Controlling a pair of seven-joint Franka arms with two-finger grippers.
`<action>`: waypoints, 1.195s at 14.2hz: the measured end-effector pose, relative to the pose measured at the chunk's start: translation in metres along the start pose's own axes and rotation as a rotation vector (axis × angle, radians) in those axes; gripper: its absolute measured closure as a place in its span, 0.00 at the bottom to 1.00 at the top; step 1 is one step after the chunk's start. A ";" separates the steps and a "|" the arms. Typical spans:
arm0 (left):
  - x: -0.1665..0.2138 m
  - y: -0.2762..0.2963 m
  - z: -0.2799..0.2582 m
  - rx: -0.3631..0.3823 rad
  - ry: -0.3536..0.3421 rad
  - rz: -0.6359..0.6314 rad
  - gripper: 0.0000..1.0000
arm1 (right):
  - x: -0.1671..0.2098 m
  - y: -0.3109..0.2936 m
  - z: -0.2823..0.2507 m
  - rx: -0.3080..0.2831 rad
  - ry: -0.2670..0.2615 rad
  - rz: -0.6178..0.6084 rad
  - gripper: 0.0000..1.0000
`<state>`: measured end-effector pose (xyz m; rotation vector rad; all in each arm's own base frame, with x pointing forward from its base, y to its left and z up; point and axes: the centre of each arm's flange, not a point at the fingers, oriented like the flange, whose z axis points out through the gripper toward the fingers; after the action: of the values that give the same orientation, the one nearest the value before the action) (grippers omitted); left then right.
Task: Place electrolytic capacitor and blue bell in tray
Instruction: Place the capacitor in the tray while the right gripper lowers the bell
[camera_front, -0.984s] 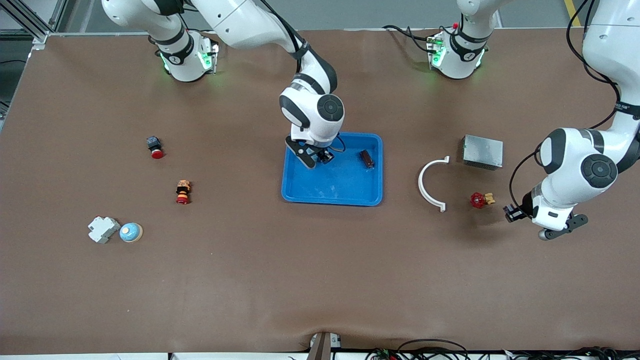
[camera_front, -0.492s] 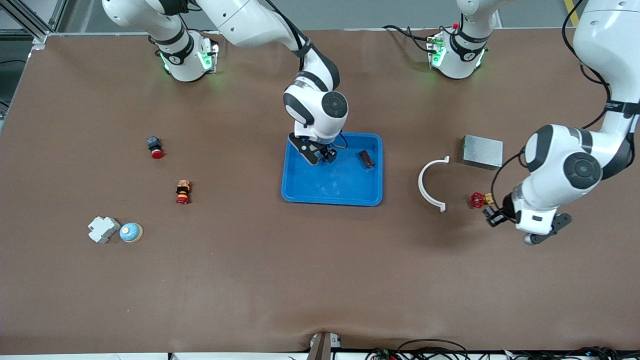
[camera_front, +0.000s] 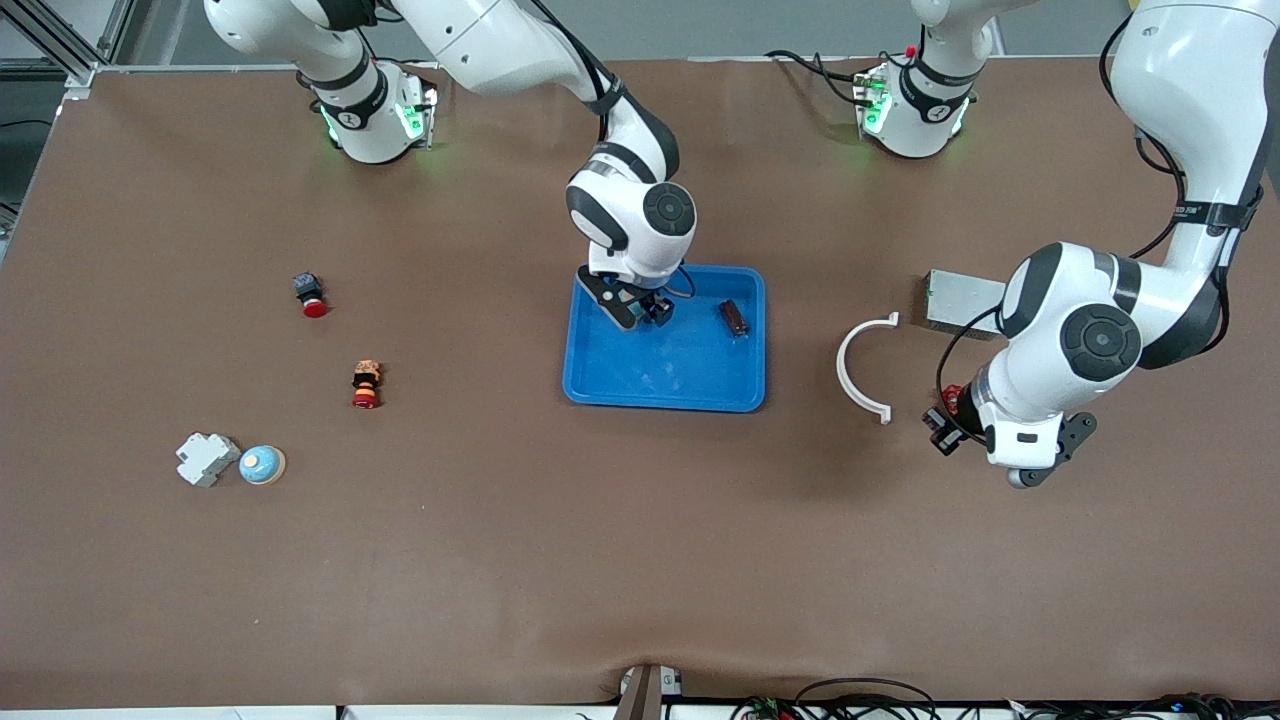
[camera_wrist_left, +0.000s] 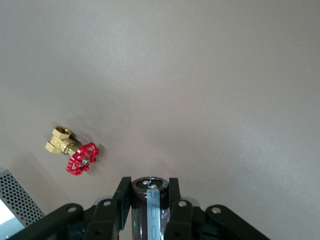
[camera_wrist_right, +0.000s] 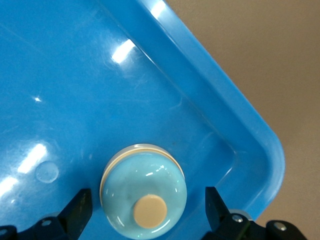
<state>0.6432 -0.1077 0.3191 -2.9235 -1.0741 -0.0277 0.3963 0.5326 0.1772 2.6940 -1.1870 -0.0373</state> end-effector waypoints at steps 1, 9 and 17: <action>-0.004 0.003 0.000 0.001 -0.005 -0.018 0.66 | 0.000 0.000 0.000 0.000 0.000 0.000 0.00; -0.075 0.053 0.002 0.011 -0.019 -0.144 0.66 | 0.005 -0.007 -0.011 0.025 0.001 0.008 0.00; -0.157 0.095 0.022 0.045 -0.042 -0.293 0.66 | 0.020 -0.006 -0.039 -0.120 0.024 -0.126 0.00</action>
<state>0.5849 -0.2813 0.2912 -2.7125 -1.4784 0.0520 0.4179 0.5284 0.2159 2.6517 -0.9739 -0.0914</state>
